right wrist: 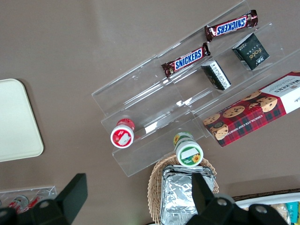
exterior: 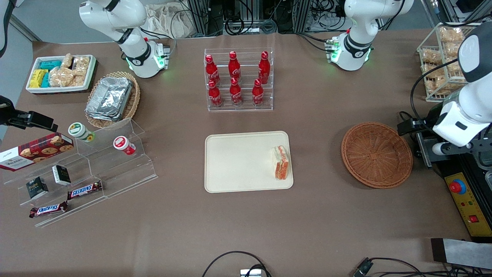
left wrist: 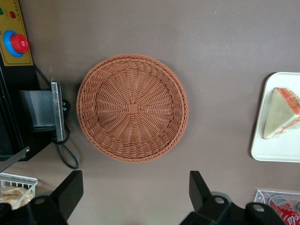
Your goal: Place sandwich from basket to tray
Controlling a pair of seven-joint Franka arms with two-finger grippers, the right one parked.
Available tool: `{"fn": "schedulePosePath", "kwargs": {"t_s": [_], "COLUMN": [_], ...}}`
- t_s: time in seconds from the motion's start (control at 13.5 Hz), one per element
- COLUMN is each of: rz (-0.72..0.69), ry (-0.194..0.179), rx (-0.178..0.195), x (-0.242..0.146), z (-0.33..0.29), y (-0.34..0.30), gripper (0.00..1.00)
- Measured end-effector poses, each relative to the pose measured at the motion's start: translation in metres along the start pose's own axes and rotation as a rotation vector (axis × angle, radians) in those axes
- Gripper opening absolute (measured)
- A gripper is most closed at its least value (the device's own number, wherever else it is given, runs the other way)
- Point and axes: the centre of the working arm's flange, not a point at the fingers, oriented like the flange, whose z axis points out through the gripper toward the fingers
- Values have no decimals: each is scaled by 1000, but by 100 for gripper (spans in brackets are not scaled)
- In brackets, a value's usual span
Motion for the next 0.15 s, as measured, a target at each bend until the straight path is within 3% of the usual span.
{"fn": "schedulePosePath", "kwargs": {"t_s": [0.15], "rz": [44], "ry": [3], "rx": [0], "x": [0], "z": [-1], "y": [-1], "gripper": [100]}}
